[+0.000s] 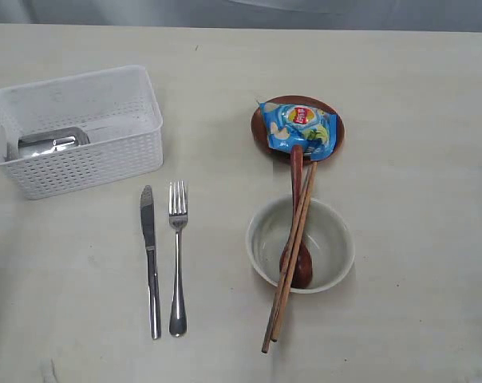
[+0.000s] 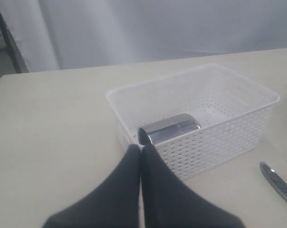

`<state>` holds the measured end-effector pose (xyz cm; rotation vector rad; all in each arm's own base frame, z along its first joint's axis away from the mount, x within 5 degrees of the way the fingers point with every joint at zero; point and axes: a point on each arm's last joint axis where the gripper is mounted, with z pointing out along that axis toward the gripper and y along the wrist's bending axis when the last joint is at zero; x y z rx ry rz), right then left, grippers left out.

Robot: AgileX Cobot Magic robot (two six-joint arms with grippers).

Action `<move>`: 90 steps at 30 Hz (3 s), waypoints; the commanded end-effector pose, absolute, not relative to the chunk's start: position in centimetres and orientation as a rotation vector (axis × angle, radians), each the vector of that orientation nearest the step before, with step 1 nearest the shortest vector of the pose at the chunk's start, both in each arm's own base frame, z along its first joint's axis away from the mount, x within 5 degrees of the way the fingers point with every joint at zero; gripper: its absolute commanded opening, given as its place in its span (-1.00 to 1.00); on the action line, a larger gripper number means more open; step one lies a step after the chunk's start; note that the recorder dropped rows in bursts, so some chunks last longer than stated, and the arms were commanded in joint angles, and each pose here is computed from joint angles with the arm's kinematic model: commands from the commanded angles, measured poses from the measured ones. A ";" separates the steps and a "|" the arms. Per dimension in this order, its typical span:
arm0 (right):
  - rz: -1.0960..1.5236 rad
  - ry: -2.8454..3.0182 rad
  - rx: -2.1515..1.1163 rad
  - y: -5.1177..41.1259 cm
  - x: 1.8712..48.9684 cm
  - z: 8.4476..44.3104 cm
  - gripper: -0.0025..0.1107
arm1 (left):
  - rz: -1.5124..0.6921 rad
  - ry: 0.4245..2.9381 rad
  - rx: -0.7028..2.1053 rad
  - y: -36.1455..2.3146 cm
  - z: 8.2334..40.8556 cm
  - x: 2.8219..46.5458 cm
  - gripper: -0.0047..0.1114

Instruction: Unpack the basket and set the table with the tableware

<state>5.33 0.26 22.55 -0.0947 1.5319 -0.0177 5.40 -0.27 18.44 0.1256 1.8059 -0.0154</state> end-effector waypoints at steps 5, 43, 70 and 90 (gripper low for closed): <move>-0.117 1.633 -0.171 0.1 5.6 19.9 -0.96 | -0.016 1.795 0.133 -0.3 18.5 5.4 -0.92; -0.139 1.794 -0.190 -0.1 5.4 18.4 -0.96 | -0.016 1.795 0.133 -0.3 18.5 5.4 -0.92; -0.123 1.795 -0.171 -0.1 5.4 18.4 -0.96 | -0.187 1.214 0.118 -1.3 23.7 4.9 -0.92; -0.122 1.795 -0.169 -0.1 5.4 18.4 -0.96 | -0.491 1.516 -0.322 -0.8 34.0 8.6 -0.91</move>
